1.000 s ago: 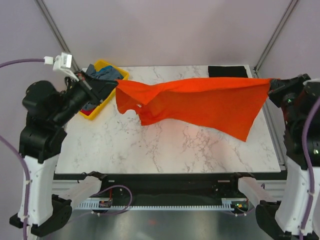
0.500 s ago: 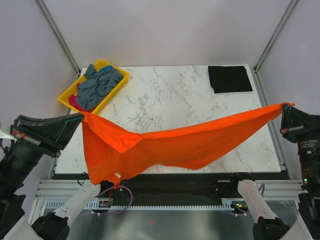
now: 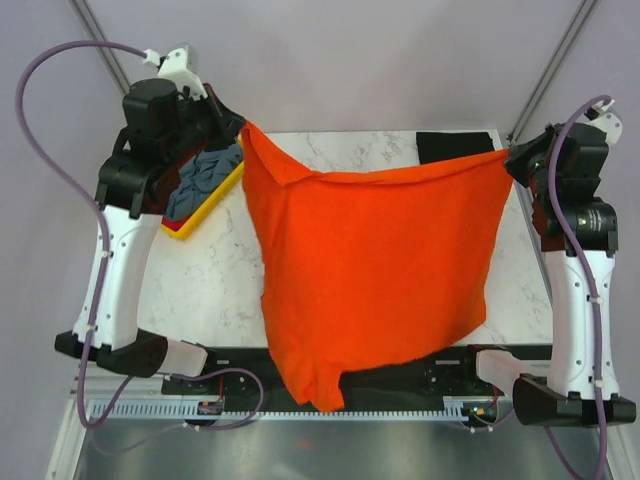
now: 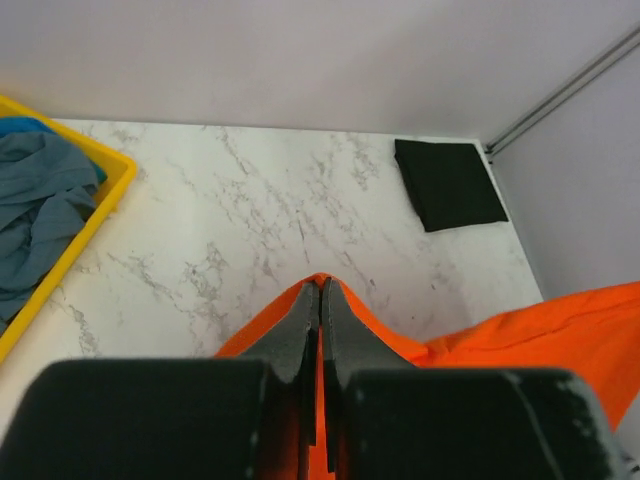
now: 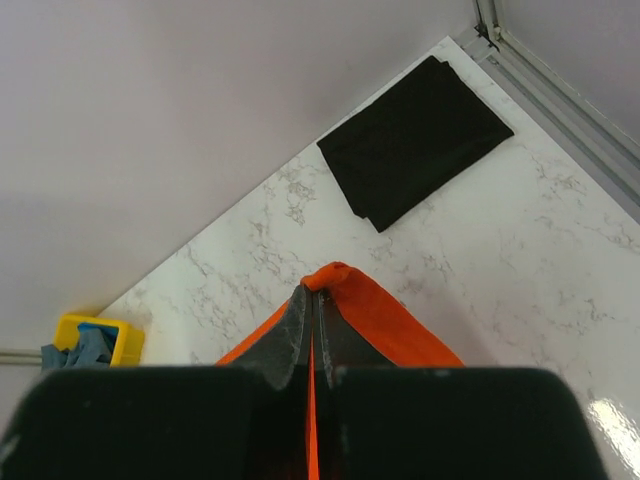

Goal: Fold and stack the t-shirts
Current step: Flatten the tshirt out

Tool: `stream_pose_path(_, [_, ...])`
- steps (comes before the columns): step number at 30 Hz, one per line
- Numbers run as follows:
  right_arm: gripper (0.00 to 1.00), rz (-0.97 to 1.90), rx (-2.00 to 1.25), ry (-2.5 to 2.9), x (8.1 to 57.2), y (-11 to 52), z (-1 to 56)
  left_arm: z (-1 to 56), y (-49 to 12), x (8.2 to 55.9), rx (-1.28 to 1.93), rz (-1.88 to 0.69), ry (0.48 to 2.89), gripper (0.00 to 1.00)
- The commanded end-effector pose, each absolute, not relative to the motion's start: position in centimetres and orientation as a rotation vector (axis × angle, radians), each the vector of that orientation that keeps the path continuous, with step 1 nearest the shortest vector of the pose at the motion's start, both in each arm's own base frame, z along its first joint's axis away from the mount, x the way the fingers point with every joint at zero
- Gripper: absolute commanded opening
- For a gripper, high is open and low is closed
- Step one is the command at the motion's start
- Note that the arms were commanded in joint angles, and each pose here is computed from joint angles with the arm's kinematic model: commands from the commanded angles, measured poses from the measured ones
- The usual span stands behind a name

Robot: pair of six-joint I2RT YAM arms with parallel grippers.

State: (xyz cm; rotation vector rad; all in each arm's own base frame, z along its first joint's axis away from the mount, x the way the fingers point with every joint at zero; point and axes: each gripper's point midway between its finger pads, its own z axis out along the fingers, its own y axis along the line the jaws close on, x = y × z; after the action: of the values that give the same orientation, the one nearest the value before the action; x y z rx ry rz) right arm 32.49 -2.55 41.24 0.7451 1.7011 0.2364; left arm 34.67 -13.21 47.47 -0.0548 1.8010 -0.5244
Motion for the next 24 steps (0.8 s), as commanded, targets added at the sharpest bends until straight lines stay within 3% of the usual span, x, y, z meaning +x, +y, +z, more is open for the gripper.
stream_pose_path(1, [0.0, 0.257, 0.678, 1.509, 32.7, -3.0, 47.3, 53.6, -12.2, 34.6, 0.001, -0.473, 1.597, 0.02])
stream_pose_path(7, [0.0, 0.287, 0.609, 1.501, 32.4, -2.1, 49.1, 57.2, -12.7, 33.4, 0.04, -0.526, 1.474, 0.02])
stream_pose_path(11, [0.0, 0.29, 0.604, 1.476, 30.2, -2.1, 50.3, 59.3, -11.7, 29.8, 0.027, -0.559, 1.406, 0.02])
stream_pose_path(24, [0.0, 0.334, 0.576, 1.333, 16.3, -1.2, 55.0, 60.7, -9.0, 16.9, 0.0, -0.715, 1.243, 0.02])
